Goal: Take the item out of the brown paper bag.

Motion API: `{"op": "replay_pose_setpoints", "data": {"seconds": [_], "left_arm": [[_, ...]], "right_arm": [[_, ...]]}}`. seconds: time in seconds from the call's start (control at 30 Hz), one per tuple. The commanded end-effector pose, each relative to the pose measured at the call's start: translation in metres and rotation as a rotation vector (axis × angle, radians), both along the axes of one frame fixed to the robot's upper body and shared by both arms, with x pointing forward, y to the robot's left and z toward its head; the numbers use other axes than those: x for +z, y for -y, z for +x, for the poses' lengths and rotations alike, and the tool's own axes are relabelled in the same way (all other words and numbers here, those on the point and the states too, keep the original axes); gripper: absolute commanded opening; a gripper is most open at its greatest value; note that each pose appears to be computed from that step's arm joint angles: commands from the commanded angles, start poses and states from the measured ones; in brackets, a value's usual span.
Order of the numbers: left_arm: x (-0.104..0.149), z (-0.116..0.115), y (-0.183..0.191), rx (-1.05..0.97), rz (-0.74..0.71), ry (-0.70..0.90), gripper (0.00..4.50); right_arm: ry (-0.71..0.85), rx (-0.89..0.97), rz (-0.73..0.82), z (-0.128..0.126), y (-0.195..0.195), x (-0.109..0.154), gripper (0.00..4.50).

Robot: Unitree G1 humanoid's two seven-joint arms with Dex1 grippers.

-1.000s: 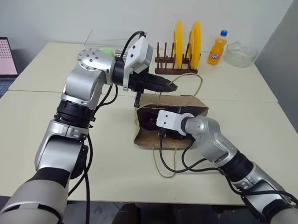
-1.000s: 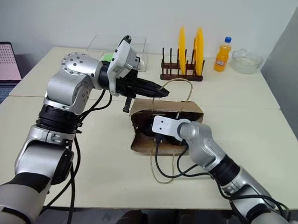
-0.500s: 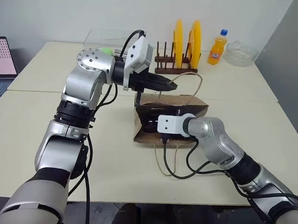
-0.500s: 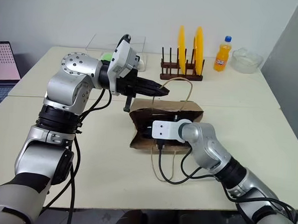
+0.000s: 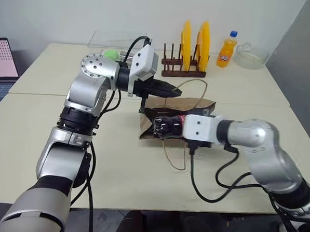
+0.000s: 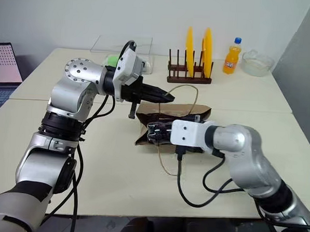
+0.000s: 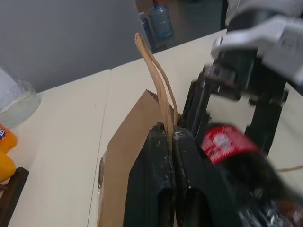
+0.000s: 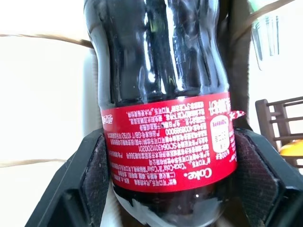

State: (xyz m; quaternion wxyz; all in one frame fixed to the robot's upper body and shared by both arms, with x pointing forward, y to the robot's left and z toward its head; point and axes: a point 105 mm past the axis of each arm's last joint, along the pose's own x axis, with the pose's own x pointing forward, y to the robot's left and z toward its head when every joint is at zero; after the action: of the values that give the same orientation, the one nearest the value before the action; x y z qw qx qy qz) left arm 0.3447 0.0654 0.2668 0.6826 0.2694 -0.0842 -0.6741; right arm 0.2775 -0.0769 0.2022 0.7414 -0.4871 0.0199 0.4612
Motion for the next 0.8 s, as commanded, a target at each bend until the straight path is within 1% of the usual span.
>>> {"op": "replay_pose_setpoints", "data": {"seconds": [0.03, 0.17, 0.2, 0.27, 0.3, 0.33, 0.37, 0.43, 0.53, 0.67, 0.73, 0.8], "left_arm": [[0.003, -0.003, 0.002, -0.014, 0.0, 0.026, 0.0], [0.0, -0.004, 0.003, -0.019, 0.006, 0.025, 0.0], [0.0, -0.004, 0.002, -0.02, 0.007, 0.024, 0.0], [0.0, -0.004, 0.002, -0.019, 0.006, 0.023, 0.0], [0.0, -0.005, 0.002, -0.019, 0.005, 0.023, 0.0], [0.0, -0.005, 0.002, -0.018, 0.005, 0.023, 0.0], [-0.001, -0.005, 0.002, -0.016, 0.005, 0.022, 0.0], [-0.001, -0.004, 0.001, -0.014, 0.007, 0.022, 0.0], [-0.001, -0.004, 0.001, -0.012, 0.008, 0.022, 0.0], [-0.001, -0.003, 0.003, -0.011, 0.007, 0.023, 0.0], [0.0, -0.003, 0.003, -0.012, 0.006, 0.024, 0.0], [0.0, -0.003, 0.001, -0.007, 0.005, 0.025, 0.0]], "right_arm": [[0.065, 0.005, 0.085, -0.011, 0.014, 0.031, 3.17], [0.085, -0.034, 0.224, -0.016, 0.026, 0.057, 3.17], [0.093, -0.099, 0.233, -0.013, 0.042, 0.061, 3.17], [0.105, -0.222, 0.208, -0.01, 0.072, 0.062, 3.17], [0.107, -0.281, 0.172, -0.008, 0.089, 0.058, 3.17], [0.084, -0.367, 0.14, -0.007, 0.113, 0.046, 3.17], [0.057, -0.432, 0.131, -0.007, 0.132, 0.035, 3.17], [0.015, -0.515, 0.134, -0.009, 0.158, 0.015, 3.17], [-0.001, -0.565, 0.151, -0.004, 0.172, -0.002, 3.17], [-0.069, -0.637, 0.066, 0.008, 0.194, -0.039, 3.17], [-0.108, -0.63, 0.052, 0.01, 0.195, -0.052, 3.17], [-0.133, -0.634, 0.048, 0.014, 0.198, -0.059, 3.91]]}}
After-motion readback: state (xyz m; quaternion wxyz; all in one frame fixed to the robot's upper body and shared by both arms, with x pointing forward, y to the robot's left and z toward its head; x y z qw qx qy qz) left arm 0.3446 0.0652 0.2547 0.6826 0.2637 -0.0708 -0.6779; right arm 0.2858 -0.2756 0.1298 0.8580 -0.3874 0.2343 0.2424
